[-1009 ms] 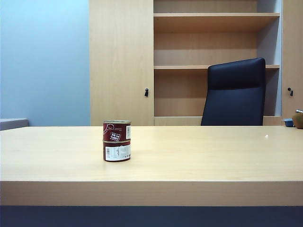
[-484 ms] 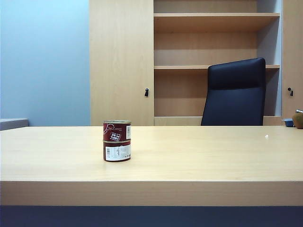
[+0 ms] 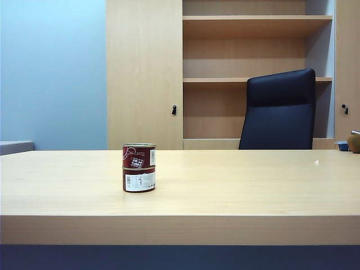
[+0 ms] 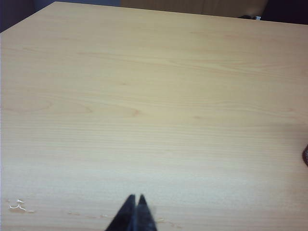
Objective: Stack a can of tomatoes on the right onto the can of tomatoes on the left.
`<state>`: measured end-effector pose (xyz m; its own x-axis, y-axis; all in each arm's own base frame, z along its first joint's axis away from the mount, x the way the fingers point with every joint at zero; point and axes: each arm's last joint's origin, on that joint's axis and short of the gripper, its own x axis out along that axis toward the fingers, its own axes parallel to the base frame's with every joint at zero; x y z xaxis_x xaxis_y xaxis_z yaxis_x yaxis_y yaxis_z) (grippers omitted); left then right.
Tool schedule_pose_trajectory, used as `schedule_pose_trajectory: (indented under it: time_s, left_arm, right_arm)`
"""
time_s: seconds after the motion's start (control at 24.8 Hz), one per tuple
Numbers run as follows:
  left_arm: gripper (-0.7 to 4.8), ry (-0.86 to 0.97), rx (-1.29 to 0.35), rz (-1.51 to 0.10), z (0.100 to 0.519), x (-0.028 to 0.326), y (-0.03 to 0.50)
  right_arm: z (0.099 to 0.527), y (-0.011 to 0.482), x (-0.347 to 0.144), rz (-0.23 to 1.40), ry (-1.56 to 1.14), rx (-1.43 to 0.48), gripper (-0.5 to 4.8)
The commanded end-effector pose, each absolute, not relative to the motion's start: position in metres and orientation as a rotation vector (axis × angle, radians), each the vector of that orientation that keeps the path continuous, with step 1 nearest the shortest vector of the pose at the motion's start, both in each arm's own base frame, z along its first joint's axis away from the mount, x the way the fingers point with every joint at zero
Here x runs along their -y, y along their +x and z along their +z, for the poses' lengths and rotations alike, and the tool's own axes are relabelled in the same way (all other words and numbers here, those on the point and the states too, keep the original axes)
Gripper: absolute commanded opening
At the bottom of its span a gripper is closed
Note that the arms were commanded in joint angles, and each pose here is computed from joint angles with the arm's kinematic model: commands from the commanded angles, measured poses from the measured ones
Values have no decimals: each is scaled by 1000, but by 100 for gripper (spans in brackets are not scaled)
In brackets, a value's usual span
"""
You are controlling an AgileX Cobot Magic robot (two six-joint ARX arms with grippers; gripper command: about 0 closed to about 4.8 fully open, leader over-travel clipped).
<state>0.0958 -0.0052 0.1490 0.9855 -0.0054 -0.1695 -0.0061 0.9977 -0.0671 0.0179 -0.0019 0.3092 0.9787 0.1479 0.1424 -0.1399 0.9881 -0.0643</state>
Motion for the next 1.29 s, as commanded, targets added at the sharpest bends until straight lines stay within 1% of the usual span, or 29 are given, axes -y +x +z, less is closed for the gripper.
schedule_pose_trajectory:
  time_s: [0.04,0.12,0.24,0.32,0.4,0.44,0.52,0.61,0.73,0.97,1.29]
  left_arm:
    - [-4,-70,-173,-1,149,5,96]
    - [-4,-70,-173,-1,149,5,96]
    - [-4,-70,-173,-1,149,5,96]
    - [-4,-70,-173,-1,149,5,96]
    - [-4,-70,-173,-1,149,5,96]
    - [-4,-70,-173,-2,149,5,96]
    - [-4,-70,-173,-1,149,5,96]
    - [-4,-70,-173,-1,149,5,96]
    - [-4,-70,-173,-1,149,5,96]
    - [-4,-70,-172,-2,149,5,96]
    - [-4,-70,-172,-2,149,5,96]
  right_arm:
    - [310,17,3,140,-68,151,27]
    - [311,17,2,136,-44,173,27]
    - [310,25,-3,145,-48,281,27]
    - [301,37,-6,100,-65,338,27]
    - [274,57,-6,91,-110,341,27]
    - [255,68,-5,108,-131,327,27]
    - [233,79,-1,95,-120,290,27]
    - [197,91,5,28,-28,184,27]
    - [175,96,8,-45,0,113,27]
    - [159,97,7,-137,6,-52,27]
    - [150,96,2,-67,4,-143,27]
